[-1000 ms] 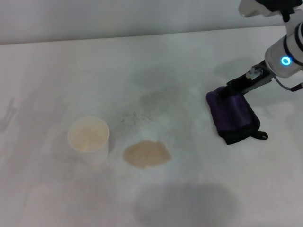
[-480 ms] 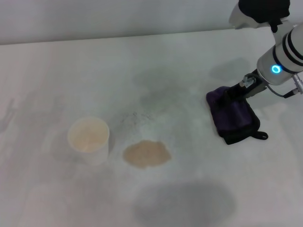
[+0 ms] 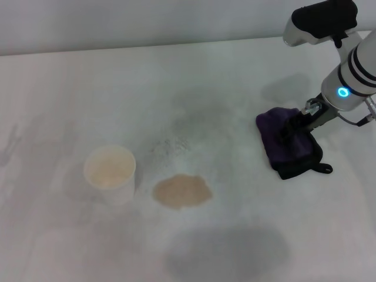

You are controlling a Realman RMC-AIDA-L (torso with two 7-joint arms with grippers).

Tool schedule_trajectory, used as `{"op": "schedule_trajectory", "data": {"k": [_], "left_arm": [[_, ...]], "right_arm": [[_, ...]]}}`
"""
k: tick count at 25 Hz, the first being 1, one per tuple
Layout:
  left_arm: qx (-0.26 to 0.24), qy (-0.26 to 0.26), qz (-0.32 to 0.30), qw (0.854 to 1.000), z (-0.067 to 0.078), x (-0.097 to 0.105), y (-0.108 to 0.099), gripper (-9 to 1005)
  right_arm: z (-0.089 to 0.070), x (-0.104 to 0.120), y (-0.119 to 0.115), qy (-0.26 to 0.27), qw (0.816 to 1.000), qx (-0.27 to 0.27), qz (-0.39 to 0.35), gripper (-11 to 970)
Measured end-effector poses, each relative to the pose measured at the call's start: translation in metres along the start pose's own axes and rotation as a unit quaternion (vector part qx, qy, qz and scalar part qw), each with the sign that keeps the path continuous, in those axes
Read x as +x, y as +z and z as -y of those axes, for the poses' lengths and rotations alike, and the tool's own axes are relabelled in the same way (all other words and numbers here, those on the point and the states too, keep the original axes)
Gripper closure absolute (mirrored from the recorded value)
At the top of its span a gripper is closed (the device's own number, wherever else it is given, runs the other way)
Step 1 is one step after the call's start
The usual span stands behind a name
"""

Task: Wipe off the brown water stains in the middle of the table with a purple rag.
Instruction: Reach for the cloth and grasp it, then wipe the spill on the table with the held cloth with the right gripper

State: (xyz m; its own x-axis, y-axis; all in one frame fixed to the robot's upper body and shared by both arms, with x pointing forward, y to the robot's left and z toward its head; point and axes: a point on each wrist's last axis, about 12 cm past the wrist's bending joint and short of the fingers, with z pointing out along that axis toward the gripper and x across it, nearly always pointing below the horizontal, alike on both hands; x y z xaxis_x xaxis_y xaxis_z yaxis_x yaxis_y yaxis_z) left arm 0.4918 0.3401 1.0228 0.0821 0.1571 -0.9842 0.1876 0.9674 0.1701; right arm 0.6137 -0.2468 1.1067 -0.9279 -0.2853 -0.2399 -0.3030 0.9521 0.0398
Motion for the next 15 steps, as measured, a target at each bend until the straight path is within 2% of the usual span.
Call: {"op": "schedule_trajectory", "data": {"k": [2,8,13,15], "left_arm": [[0.001,0.000,0.000,1.000,0.000,0.000,0.000,135],[0.001,-0.001,-0.001,1.000,0.001,0.000,-0.001,135],[0.001,-0.001,-0.001,1.000,0.001,0.001,-0.001,134],[0.001,-0.001,-0.001,1.000,0.001,0.001,-0.002,134]], "right_arm": [[0.000,0.001,0.001,0.004,1.000,-0.001,-0.002,254],[-0.003,0.002,0.003,-0.001,1.000,0.000,-0.009,465],[-0.009,0.002,0.005,-0.009,1.000,0.000,-0.012,714],[-0.010,0.000,0.004,-0.011,1.000,0.000,-0.009,734]]}}
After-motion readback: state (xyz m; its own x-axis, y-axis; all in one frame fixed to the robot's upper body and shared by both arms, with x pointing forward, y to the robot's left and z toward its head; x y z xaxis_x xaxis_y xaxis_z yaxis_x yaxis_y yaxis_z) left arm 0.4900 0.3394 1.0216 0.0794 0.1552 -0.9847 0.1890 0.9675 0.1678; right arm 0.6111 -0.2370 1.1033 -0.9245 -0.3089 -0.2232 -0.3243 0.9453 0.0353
